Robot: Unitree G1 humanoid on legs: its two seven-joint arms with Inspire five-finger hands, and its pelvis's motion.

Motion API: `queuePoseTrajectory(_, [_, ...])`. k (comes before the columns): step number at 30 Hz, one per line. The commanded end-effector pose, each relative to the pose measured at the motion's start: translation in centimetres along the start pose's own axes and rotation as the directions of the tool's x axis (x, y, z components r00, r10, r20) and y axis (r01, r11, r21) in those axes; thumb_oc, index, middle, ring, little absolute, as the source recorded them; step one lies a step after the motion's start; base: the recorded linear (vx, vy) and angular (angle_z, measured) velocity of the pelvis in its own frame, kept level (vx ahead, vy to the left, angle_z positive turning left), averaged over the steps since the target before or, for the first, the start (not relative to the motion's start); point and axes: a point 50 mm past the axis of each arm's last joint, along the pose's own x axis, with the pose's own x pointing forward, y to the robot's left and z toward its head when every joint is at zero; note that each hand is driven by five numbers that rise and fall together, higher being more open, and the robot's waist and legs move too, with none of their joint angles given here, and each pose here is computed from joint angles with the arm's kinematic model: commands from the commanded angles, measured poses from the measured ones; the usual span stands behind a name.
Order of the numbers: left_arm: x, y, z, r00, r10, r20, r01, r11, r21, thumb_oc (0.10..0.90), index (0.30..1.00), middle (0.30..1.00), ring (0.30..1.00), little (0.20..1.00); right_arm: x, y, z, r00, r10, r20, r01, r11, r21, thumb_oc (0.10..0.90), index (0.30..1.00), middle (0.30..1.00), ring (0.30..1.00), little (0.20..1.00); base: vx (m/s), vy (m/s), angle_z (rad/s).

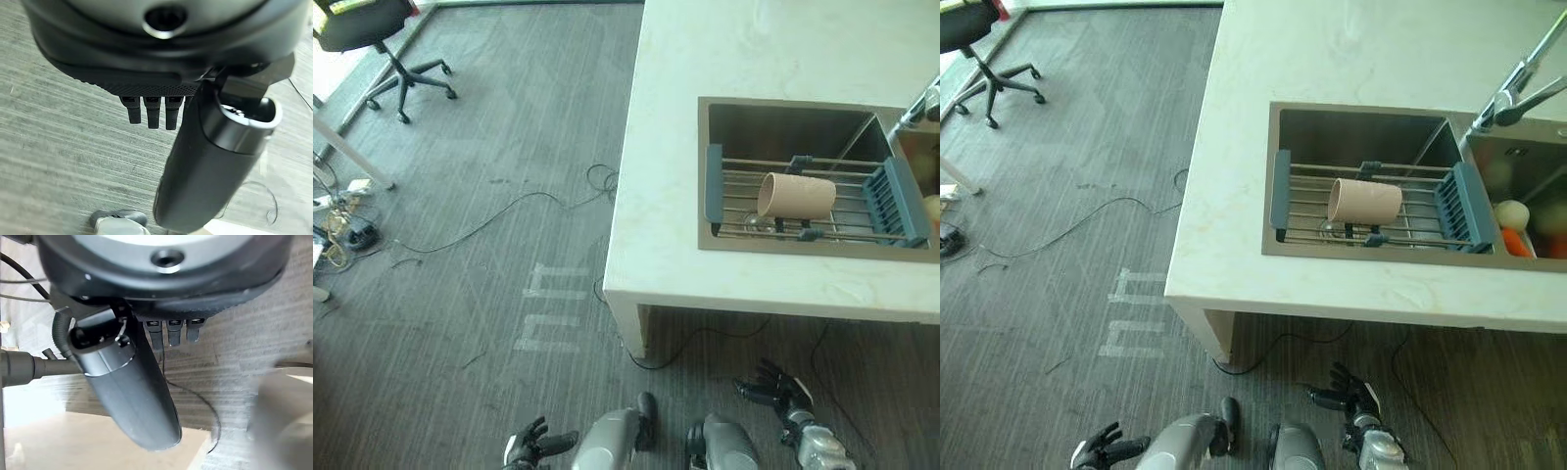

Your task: Place the dishes in the dishwasher.

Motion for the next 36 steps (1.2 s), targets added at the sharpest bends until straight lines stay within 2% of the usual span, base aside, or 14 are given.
queuePoseTrajectory(1, [0.1, 0.9, 1.7, 0.993, 0.045, 0.107, -0.035, 0.995, -0.098, 0.8, 0.9, 0.9, 0.9, 0.9, 0.6, -1.5, 3.8, 0.99, -0.01, 0.144, 0.016, 0.999, -0.035, 0.8, 0.9, 0.9, 0.9, 0.9, -0.07, -0.497, -0.07])
queuePoseTrajectory(4, [0.3, 0.9, 2.9, 0.987, 0.045, 0.158, -0.027, 0.993, -0.111, 0.8, 0.9, 0.9, 0.9, 0.9, 0.6, -1.1, 3.1, 0.993, 0.021, 0.119, -0.012, 0.997, -0.076, 0.8, 0.9, 0.9, 0.9, 0.9, -0.1, -0.609, 0.19])
queuePoseTrajectory(7, [0.4, 0.1, 3.3, 0.985, 0.057, 0.161, -0.026, 0.982, -0.185, 0.8, 0.9, 0.9, 0.9, 0.9, 0.8, 0.1, 2.9, 0.992, 0.056, 0.112, -0.043, 0.993, -0.112, 0.8, 0.9, 0.9, 0.9, 0.9, -0.19, -0.634, 0.45])
queuePoseTrajectory(11, [0.6, -1.5, 3.6, 0.99, 0.022, 0.139, -0.003, 0.99, -0.139, 0.8, 0.9, 0.9, 0.9, 0.9, 0.5, -0.6, 2.1, 0.996, -0.01, 0.087, 0.017, 0.996, -0.084, 0.8, 0.9, 0.9, 0.9, 0.9, -0.15, -0.346, 0.23])
queuePoseTrajectory(17, [0.4, -1.8, 2.3, 0.996, 0.018, 0.092, -0.006, 0.992, -0.127, 0.8, 0.9, 0.9, 0.9, 0.9, 0.2, -1.5, 0.9, 0.999, -0.044, 0.007, 0.045, 0.996, -0.074, 0.8, 0.9, 0.9, 0.9, 0.9, -0.03, 0.009, 0.12])
queuePoseTrajectory(26, [0.5, -1.2, 3.0, 0.991, 0.034, 0.126, -0.016, 0.99, -0.143, 0.8, 0.9, 0.9, 0.9, 0.9, -0.9, -1.6, -2.1, 0.995, -0.02, -0.101, 0.018, 1.0, -0.021, 0.8, 0.9, 0.9, 0.9, 0.9, 0.01, 0.057, 0.04])
queuePoseTrajectory(29, [0.4, -1.0, 2.6, 0.994, 0.033, 0.108, -0.018, 0.99, -0.137, 0.8, 0.9, 0.9, 0.9, 0.9, -1.1, -1.1, -2.6, 0.991, 0.079, -0.107, -0.071, 0.994, 0.084, 0.8, 0.9, 0.9, 0.9, 0.9, 0.05, -0.005, -0.21])
queuePoseTrajectory(31, [0.4, -1.0, 2.5, 0.994, 0.026, 0.103, -0.013, 0.992, -0.124, 0.8, 0.9, 0.9, 0.9, 0.9, -1.2, -0.9, -2.8, 0.987, 0.114, -0.112, -0.103, 0.989, 0.104, 0.8, 0.9, 0.9, 0.9, 0.9, 0.05, -0.014, -0.17])
queuePoseTrajectory(36, [0.4, -1.4, 2.0, 0.998, 0.008, 0.068, -0.002, 0.996, -0.094, 0.8, 0.9, 0.9, 0.9, 0.9, -1.3, -1.0, -3.0, 0.984, 0.119, -0.136, -0.102, 0.987, 0.126, 0.8, 0.9, 0.9, 0.9, 0.9, 0.07, -0.014, -0.08])
